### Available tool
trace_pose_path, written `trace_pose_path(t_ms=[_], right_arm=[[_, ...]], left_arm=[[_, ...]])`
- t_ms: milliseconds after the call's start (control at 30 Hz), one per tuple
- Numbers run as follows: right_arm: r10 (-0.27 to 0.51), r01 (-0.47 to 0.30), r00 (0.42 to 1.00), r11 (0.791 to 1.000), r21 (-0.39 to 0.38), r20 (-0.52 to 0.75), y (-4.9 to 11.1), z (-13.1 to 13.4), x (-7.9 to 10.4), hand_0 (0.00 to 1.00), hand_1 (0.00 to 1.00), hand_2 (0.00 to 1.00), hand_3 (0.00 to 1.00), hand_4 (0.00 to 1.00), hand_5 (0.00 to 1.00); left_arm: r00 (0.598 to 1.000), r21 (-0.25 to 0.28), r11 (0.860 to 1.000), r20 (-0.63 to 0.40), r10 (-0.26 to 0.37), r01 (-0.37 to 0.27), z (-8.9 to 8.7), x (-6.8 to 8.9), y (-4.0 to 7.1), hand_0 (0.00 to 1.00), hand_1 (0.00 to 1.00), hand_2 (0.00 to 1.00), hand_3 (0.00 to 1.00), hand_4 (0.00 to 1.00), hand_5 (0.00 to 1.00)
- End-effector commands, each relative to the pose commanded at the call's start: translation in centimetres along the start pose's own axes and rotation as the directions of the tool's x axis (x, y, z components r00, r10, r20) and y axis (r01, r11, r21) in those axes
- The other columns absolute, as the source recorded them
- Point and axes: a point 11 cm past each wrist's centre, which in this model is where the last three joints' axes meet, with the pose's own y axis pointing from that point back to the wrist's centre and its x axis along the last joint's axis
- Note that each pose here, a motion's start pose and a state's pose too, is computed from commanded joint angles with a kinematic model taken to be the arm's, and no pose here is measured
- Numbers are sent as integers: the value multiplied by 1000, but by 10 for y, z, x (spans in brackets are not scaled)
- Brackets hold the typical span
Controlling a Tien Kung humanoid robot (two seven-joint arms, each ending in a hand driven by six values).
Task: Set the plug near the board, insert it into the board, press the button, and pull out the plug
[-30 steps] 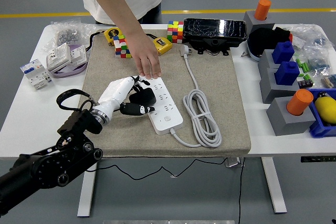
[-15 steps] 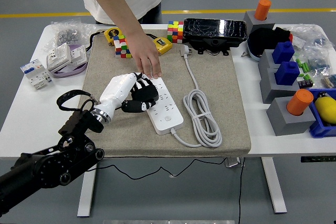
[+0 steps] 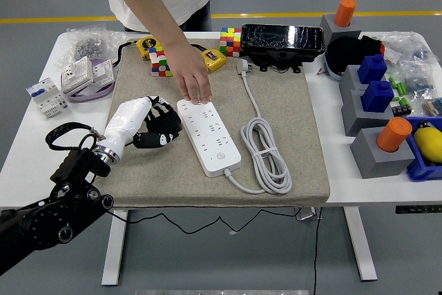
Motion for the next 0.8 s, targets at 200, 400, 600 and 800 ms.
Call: trace_pose_path(t_ms=[200, 400, 600, 800], right_arm=[[-2, 2, 1000, 1000, 2, -7, 0, -1, -1, 529, 627, 591, 533, 878, 405], [-2, 2, 1000, 1000, -4, -13, 0, 2, 0, 528, 627, 592, 533, 878, 405], [0, 0, 1000, 1000, -8, -8, 0, 5, 0, 527, 627, 592, 533, 878, 405], [3, -3, 1000, 1000, -14, 15, 0, 10, 0, 528, 627, 591, 533, 877, 405]], left_arm=[[999, 58, 998, 12, -33, 32, -12, -5, 5, 615, 676, 603, 671, 806, 49], [998, 99, 994, 33, -56, 53, -17, -6, 10, 841, 931, 958, 998, 998, 254], [1000, 46, 999, -19, -2, 3, -7, 7, 16, 849, 945, 980, 998, 998, 313], [970, -64, 990, -218, 105, -122, 12, 30, 25, 707, 782, 793, 832, 934, 283]])
